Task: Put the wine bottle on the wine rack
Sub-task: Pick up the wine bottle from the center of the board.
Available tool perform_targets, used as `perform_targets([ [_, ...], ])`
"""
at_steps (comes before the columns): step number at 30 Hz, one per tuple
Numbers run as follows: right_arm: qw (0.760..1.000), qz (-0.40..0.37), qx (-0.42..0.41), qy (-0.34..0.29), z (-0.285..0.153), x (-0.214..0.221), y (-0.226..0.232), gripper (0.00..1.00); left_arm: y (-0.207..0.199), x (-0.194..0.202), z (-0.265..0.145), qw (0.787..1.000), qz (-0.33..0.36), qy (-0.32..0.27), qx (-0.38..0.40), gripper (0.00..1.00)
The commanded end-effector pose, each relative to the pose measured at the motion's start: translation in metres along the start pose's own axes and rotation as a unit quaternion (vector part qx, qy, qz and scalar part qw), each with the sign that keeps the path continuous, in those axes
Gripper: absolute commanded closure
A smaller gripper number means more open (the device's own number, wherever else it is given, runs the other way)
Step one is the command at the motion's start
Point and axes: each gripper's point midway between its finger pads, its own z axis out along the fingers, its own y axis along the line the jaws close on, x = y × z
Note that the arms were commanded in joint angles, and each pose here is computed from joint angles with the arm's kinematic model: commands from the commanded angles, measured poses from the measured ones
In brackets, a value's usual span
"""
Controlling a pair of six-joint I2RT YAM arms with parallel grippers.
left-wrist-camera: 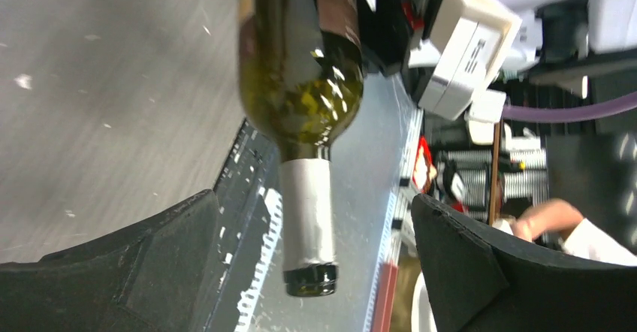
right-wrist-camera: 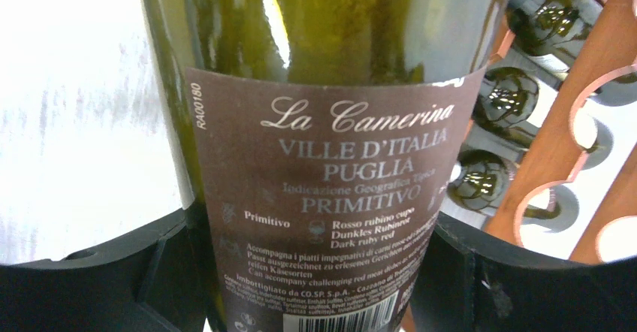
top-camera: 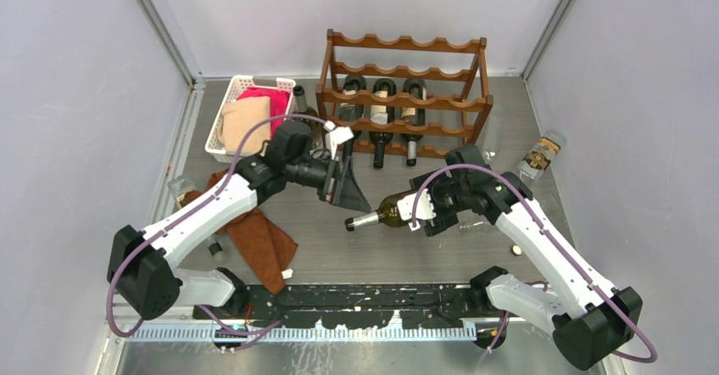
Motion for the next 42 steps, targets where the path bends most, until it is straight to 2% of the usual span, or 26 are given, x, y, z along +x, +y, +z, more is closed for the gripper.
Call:
perform_targets([
  [1, 0.994, -0.088, 0.063, -0.011, -0.017, -0.016, -0.049, 0.99, -0.019, 0.019, 0.012, 0.998, 0.036, 0.046, 0.039, 0.04],
  [6, 0.993, -0.096, 0.074, -0.013, -0.020, -0.020, -0.057, 0.99, -0.009, 0.039, 0.023, 0.996, 0.025, 0.091, 0.009, 0.32],
  [12, 0.992, -0.100, 0.081, -0.014, -0.023, -0.022, -0.063, 0.99, -0.003, 0.047, 0.039, 0.993, 0.034, 0.108, -0.013, 0.33],
  [16, 0.992, -0.100, 0.076, -0.017, -0.024, -0.023, -0.058, 0.99, -0.002, 0.043, 0.043, 0.994, 0.037, 0.102, -0.018, 0.40],
  [21, 0.992, -0.102, 0.072, -0.023, -0.024, -0.024, -0.052, 0.98, -0.011, 0.039, 0.047, 0.995, 0.045, 0.090, 0.003, 0.60],
  [23, 0.992, -0.104, 0.072, -0.029, -0.024, -0.027, -0.050, 0.97, -0.013, 0.039, 0.050, 0.995, 0.043, 0.091, 0.018, 0.59],
  [27, 0.991, -0.107, 0.071, -0.031, -0.025, -0.028, -0.048, 0.96, -0.015, 0.044, 0.056, 0.993, 0.037, 0.107, 0.032, 0.48],
  [31, 0.991, -0.109, 0.069, -0.034, -0.025, -0.029, -0.046, 0.96, -0.018, 0.048, 0.060, 0.992, 0.031, 0.117, 0.041, 0.48],
  [32, 0.991, -0.108, 0.069, -0.034, -0.026, -0.029, -0.046, 0.96, -0.019, 0.050, 0.060, 0.991, 0.030, 0.120, 0.044, 0.51],
  [35, 0.991, -0.108, 0.070, -0.036, -0.027, -0.030, -0.046, 0.95, -0.020, 0.053, 0.059, 0.991, 0.036, 0.120, 0.045, 0.79],
  [36, 0.991, -0.107, 0.068, -0.037, -0.026, -0.030, -0.045, 0.94, -0.022, 0.053, 0.058, 0.991, 0.041, 0.118, 0.050, 0.84],
  [38, 0.992, -0.100, 0.067, -0.041, -0.025, -0.031, -0.045, 0.81, -0.025, 0.054, 0.057, 0.990, 0.045, 0.119, 0.061, 0.99],
  [39, 0.992, -0.095, 0.068, -0.043, -0.025, -0.031, -0.045, 0.69, -0.027, 0.054, 0.057, 0.990, 0.048, 0.119, 0.066, 1.00],
  [42, 0.993, -0.066, 0.080, -0.049, -0.026, -0.034, -0.050, 0.14, -0.037, 0.051, 0.053, 0.989, 0.058, 0.103, 0.086, 1.00],
])
